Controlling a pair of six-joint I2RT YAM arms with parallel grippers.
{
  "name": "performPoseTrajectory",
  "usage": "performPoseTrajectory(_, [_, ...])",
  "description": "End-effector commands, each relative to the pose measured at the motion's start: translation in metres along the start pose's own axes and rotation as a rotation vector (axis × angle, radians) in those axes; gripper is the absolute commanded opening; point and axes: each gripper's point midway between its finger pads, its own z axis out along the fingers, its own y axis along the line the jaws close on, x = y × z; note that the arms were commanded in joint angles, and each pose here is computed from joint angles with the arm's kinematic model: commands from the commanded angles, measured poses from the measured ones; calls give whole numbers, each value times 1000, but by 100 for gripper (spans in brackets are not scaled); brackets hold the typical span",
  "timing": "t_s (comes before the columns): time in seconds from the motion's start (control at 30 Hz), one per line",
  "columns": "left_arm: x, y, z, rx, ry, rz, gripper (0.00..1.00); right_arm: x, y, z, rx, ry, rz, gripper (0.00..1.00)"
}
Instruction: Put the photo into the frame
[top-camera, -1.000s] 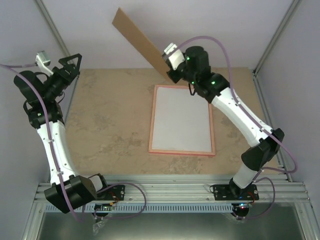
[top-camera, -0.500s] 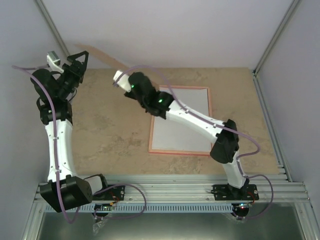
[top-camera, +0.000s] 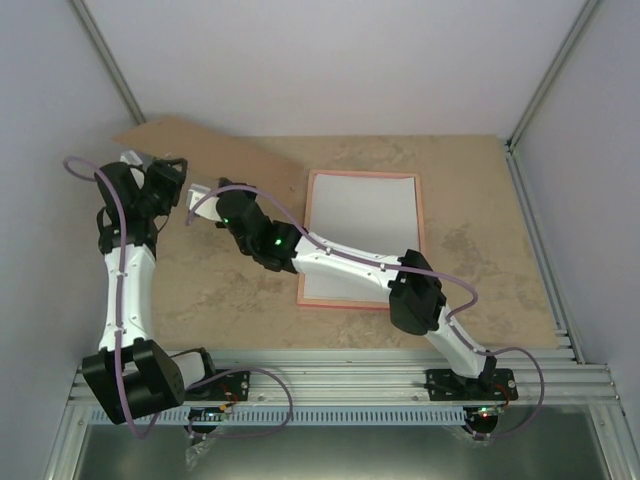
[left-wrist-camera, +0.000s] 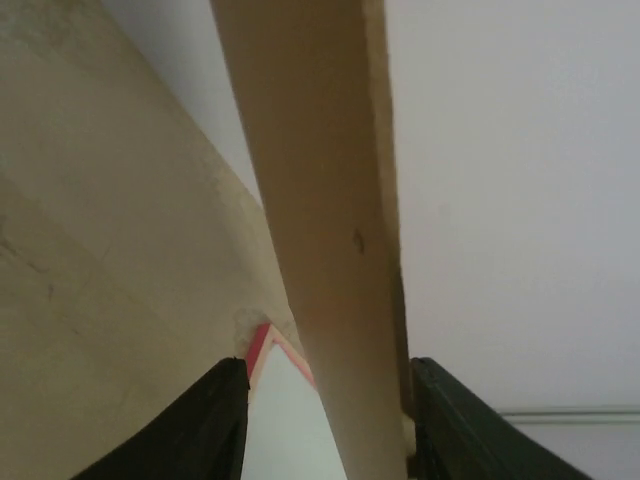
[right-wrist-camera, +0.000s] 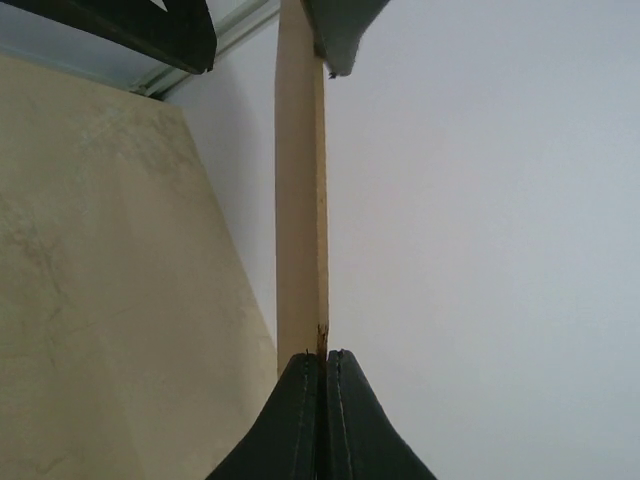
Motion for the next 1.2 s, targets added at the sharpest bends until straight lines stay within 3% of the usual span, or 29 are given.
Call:
performPoseTrajectory(0.0, [-4,-5,-8,-7,-37,28,41,-30,-53,-20,209,-63,43,0])
performPoseTrajectory(0.07, [-4,-4,-7,-3,-34,25,36,-34,-53,-24,217,-73,36,0])
performPoseTrajectory(0.27, [-7,-14,-10,24,-38,56,6,-39,-43,-37,183,-102,9,1])
performPoseTrajectory(0.33, [-12,-21,-14,34,-50,88,0,-34,-35,-40,122,-100,14,11])
performPoseTrajectory(0.47, [-19,-37,-20,79,-63,158,0,-26,-15,-57,-75,-110,12,58])
performPoseTrajectory(0.53, [-19,-47,-21,125,-52,194,0,-25,-20,-76,-181,-143,47,75])
performPoseTrajectory(0.67, [-12,-67,-23,217,-1,309,0,-26,-44,-121,-474,-285,181,92])
performPoseTrajectory(0.83, [9,-91,-34,343,98,488,0,1,-121,-156,-631,-377,438,98])
performPoseTrajectory(0.97, [33,-113,-53,498,182,580,0,56,-181,-160,-682,-344,666,98])
performPoseTrajectory(1.17, [75,-144,-88,751,313,648,0,146,-216,-176,-889,-319,948,98])
